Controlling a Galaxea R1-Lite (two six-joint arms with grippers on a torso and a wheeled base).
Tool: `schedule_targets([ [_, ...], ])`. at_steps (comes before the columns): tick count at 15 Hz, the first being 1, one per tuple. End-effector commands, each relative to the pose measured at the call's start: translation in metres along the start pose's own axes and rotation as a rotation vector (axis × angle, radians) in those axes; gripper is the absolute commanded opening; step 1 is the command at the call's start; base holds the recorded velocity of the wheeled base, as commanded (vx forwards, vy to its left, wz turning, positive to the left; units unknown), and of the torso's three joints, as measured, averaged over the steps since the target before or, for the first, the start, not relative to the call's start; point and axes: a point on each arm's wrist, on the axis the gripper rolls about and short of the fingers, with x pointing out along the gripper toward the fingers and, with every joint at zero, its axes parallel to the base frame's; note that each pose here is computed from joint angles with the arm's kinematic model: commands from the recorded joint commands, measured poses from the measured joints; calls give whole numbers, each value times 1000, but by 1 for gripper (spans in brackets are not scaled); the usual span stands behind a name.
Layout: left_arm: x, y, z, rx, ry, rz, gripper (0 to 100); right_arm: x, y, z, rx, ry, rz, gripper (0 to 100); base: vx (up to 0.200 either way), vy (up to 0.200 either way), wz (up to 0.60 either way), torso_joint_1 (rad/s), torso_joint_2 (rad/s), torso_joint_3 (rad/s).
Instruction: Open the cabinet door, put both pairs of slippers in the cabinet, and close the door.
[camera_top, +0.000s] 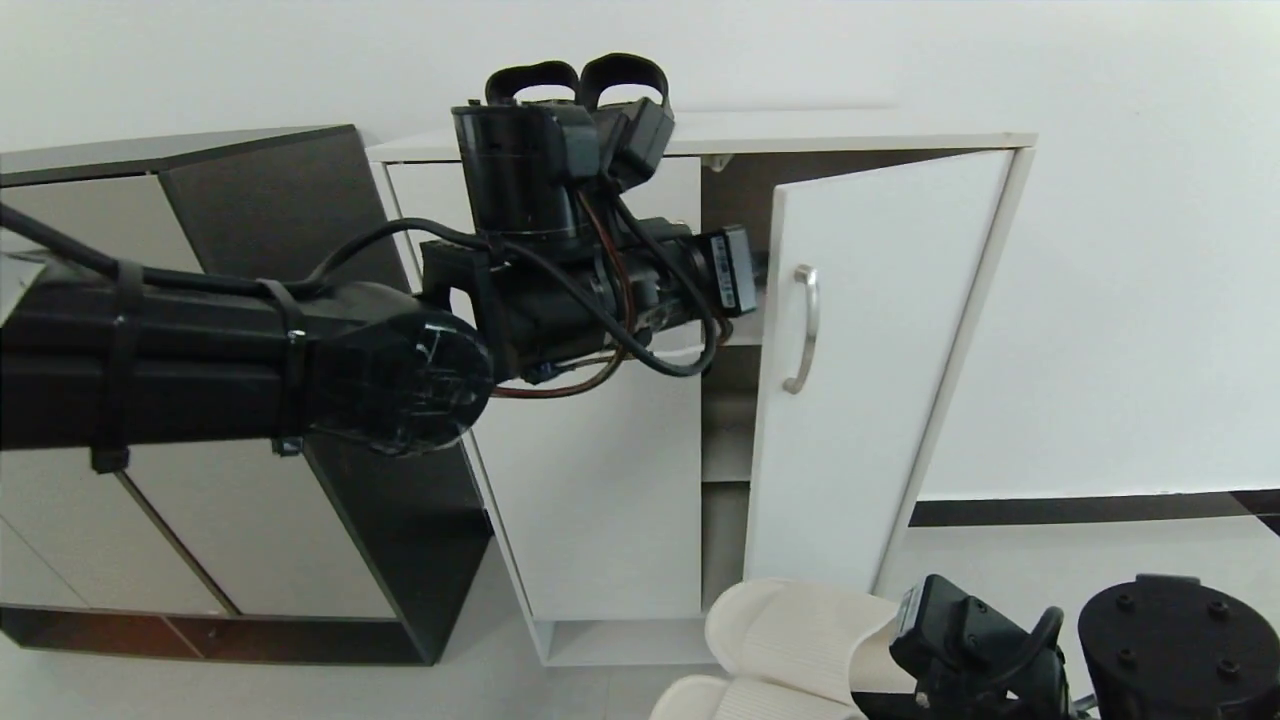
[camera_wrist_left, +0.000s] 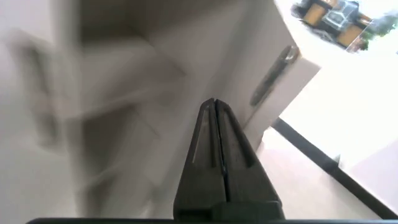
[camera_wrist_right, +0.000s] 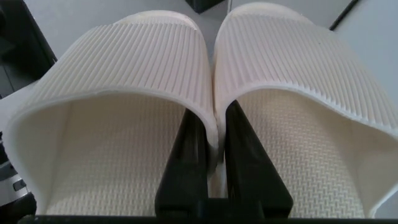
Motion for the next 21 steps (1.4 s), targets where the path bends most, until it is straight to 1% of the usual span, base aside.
schedule_targets([
  [1,-12,-32,0,8,3,-70,0,-1,5,-3,-8,10,20,0,-200,0,0,2,-7,12],
  [2,-12,-39,-1,8,4,-82,0,-2,6,-3,-10,9,24,0,-200,0,0,2,2,-2],
  [3,-11,-42,-2,11,3,-89,0,-1,6,-3,-10,7,24,0,-200,0,0,2,7,12],
  [4,-11,-42,-1,13,-1,-90,0,-1,6,-2,-7,4,24,0,-200,0,0,-7,2,-2],
  [5,-11,-38,1,19,-24,-64,0,0,5,0,-2,-2,21,0,0,0,0,0,0,0],
  [6,-12,-31,4,31,-56,4,0,2,4,2,2,-6,14,0,0,0,0,0,0,0],
  [7,-14,-27,7,32,-79,42,0,6,-1,5,12,-11,-10,0,0,0,0,0,0,0],
  [8,-16,-24,7,27,-91,70,0,9,-7,9,27,-19,-50,0,0,0,0,0,0,0],
  [9,-32,-15,14,27,-124,161,0,23,-19,19,85,-38,-164,0,0,0,0,0,0,0],
  [10,-42,-8,18,27,-146,235,0,33,-24,25,142,-59,-246,0,0,0,0,0,0,0],
  [11,-60,6,21,26,-164,366,0,50,-30,33,222,-89,-368,0,0,0,0,0,0,0],
  [12,-66,11,21,28,-164,421,0,58,-35,36,247,-98,-431,0,0,0,0,0,0,0],
  [13,-92,25,21,28,-173,601,0,76,-50,38,268,-103,-577,0,0,0,0,0,0,0],
  [14,-116,31,17,29,-175,707,0,82,-56,40,277,-109,-629,0,0,0,0,0,0,0],
  [15,-142,33,12,36,-174,777,0,84,-63,41,284,-115,-667,0,0,0,0,0,0,0],
  [16,-171,28,4,54,-167,809,0,84,-68,43,291,-123,-712,0,0,0,0,0,0,0],
  [17,-203,24,-4,68,-173,861,0,83,-73,46,298,-139,-756,0,0,0,0,0,0,0],
  [18,-232,26,-15,101,-152,999,0,83,-74,47,297,-140,-763,0,0,0,0,0,0,0],
  [19,-262,26,-27,148,-142,1151,0,82,-74,47,297,-143,-763,0,0,0,0,0,0,0],
  [20,-291,19,-41,162,-168,1234,0,83,-73,47,295,-141,-764,0,0,0,0,0,0,0],
  [21,-309,13,-54,162,-184,1268,0,82,-73,47,295,-141,-764,0,0,0,0,0,0,0],
])
